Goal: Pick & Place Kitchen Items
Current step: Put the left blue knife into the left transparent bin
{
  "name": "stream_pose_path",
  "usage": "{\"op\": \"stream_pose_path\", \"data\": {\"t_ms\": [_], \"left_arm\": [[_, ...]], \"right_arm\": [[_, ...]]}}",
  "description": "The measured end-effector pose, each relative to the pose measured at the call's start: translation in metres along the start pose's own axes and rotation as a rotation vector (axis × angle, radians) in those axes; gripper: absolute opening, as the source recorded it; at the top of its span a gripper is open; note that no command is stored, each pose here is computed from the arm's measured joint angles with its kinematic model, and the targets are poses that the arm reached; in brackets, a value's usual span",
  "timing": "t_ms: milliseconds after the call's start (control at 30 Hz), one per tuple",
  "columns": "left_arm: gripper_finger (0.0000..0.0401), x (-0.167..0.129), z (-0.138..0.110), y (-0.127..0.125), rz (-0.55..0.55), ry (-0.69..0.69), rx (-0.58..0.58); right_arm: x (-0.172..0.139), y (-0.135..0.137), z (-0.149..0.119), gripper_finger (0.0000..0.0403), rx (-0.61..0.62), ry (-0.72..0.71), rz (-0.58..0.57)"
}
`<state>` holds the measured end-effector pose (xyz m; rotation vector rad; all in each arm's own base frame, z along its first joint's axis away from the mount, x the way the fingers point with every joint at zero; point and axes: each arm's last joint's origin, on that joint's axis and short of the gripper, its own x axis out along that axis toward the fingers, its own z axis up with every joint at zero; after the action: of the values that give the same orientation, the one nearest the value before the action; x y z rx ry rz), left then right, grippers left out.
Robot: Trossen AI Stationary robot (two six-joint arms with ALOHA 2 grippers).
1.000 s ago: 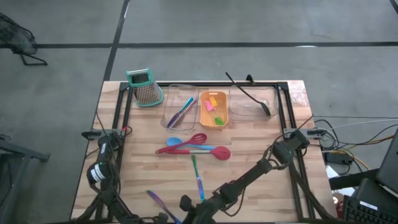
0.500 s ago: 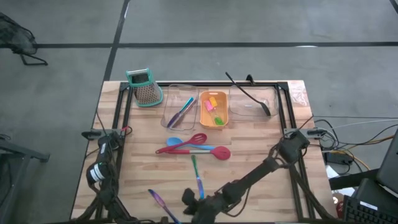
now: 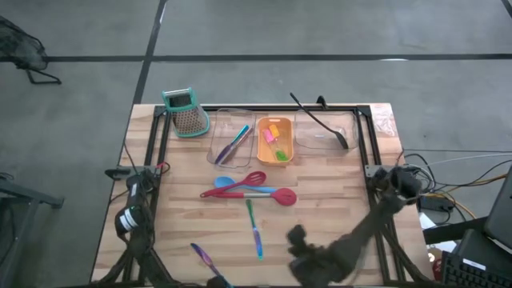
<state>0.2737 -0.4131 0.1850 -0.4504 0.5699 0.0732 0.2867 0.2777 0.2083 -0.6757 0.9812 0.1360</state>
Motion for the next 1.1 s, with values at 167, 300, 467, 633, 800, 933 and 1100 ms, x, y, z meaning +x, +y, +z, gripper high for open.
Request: {"op": "stream_pose_path", "data": {"t_ms": [167,300,467,633,800,933,1100], "left_arm": [[0.0111,0.011,0.005,0.017,0.096,0.074,0.028],[0.0149,0.016,0.003,0.035,0.183,0.257,0.075],[0.0154,0.012,-0.002,0.046,0.277,0.368,0.038],[0.0154,0.012,-0.004,0.045,0.252,0.393,0.075],[0.0154,0.012,-0.009,0.042,0.200,0.414,0.044],[0.0154,0.011,-0.011,0.040,0.193,0.423,0.006],[0.0154,0.010,-0.009,0.036,0.168,0.435,-0.011]], "right_arm": [[-0.027,0.004,-0.043,0.0008,0.124,-0.008,-0.082],[-0.032,-0.004,-0.076,0.0008,0.198,-0.003,-0.132],[-0.032,-0.021,-0.106,0.0008,0.302,-0.010,-0.153],[-0.029,-0.026,-0.123,0.0008,0.383,-0.089,-0.128],[-0.023,-0.024,-0.134,0.0008,0.412,-0.124,-0.111],[-0.018,-0.021,-0.136,0.0008,0.413,-0.128,-0.108],[-0.018,-0.025,-0.132,0.0008,0.401,-0.132,-0.112]]}}
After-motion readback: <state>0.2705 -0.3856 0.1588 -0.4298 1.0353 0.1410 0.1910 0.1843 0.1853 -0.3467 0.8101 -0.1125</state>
